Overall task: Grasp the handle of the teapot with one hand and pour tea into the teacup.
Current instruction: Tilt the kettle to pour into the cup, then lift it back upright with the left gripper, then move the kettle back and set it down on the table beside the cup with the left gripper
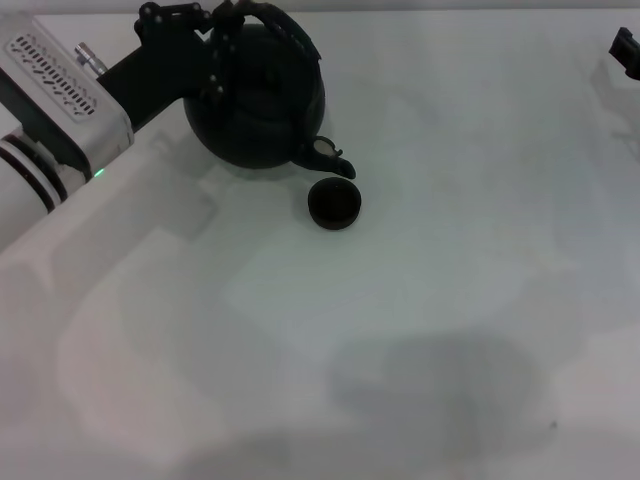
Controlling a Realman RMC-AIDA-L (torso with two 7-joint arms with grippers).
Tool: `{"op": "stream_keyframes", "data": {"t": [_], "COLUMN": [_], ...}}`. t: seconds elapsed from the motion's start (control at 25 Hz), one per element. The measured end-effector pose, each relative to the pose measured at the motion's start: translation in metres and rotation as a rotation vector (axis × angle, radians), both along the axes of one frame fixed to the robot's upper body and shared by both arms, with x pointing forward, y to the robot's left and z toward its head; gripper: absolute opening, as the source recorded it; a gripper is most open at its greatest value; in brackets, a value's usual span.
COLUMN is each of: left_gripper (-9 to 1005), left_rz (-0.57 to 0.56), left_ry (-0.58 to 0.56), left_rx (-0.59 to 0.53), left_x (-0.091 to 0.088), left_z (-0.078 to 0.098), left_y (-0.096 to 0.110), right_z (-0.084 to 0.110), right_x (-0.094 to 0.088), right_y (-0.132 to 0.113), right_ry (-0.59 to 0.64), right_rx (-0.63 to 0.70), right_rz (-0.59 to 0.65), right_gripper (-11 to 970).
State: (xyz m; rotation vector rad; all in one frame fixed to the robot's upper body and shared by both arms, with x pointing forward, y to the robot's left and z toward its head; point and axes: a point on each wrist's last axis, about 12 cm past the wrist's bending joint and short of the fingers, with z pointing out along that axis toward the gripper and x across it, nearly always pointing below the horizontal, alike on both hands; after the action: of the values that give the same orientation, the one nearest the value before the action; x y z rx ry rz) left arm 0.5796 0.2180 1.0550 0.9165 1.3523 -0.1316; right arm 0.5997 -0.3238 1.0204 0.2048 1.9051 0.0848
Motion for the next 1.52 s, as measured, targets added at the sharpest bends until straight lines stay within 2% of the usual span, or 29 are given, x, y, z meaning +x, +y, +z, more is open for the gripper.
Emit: {"op": "stream_keyframes", "data": {"t": [0.32,0.52,0.64,0.72,1.04,1.52], "left_gripper": [81,82,82,82,81,82], "left_rz": [0.122,0.199,0.302,0.333,0.411,0.319], "left_ry": [0.054,0.119,0.169,0.188,0.241,0.263], "left_rx": [-0.148,-0.276,-0.403,-0.445,-0.477,-0.429], "left_x": [-0.002,-0.006,-0.009,-0.011,-0.025,-0.023], "left_z": [-0.002,-0.006,-0.010,-0.013,-0.028,-0.028], "left_y": [0.014,0.023,0.038,0.042,0.055,0.037], "right_z": [0.000,0.000,0.001,0.001,0.001,0.002], "right_x": [-0.001,0.000,0.001,0.001,0.003,0.003], "right_y": [0.000,0.000,0.001,0.000,-0.003,-0.003], "right_ry": [0.001,-0.001,-0.003,-0.002,0.007,0.005], "right_rx": [0.010,0.010,0.010,0.010,0.027,0.027], "right_rz": [-0.005,-0.004,-0.002,-0.004,-0.037,-0.039], "right_gripper": [812,812,812,812,812,812]}}
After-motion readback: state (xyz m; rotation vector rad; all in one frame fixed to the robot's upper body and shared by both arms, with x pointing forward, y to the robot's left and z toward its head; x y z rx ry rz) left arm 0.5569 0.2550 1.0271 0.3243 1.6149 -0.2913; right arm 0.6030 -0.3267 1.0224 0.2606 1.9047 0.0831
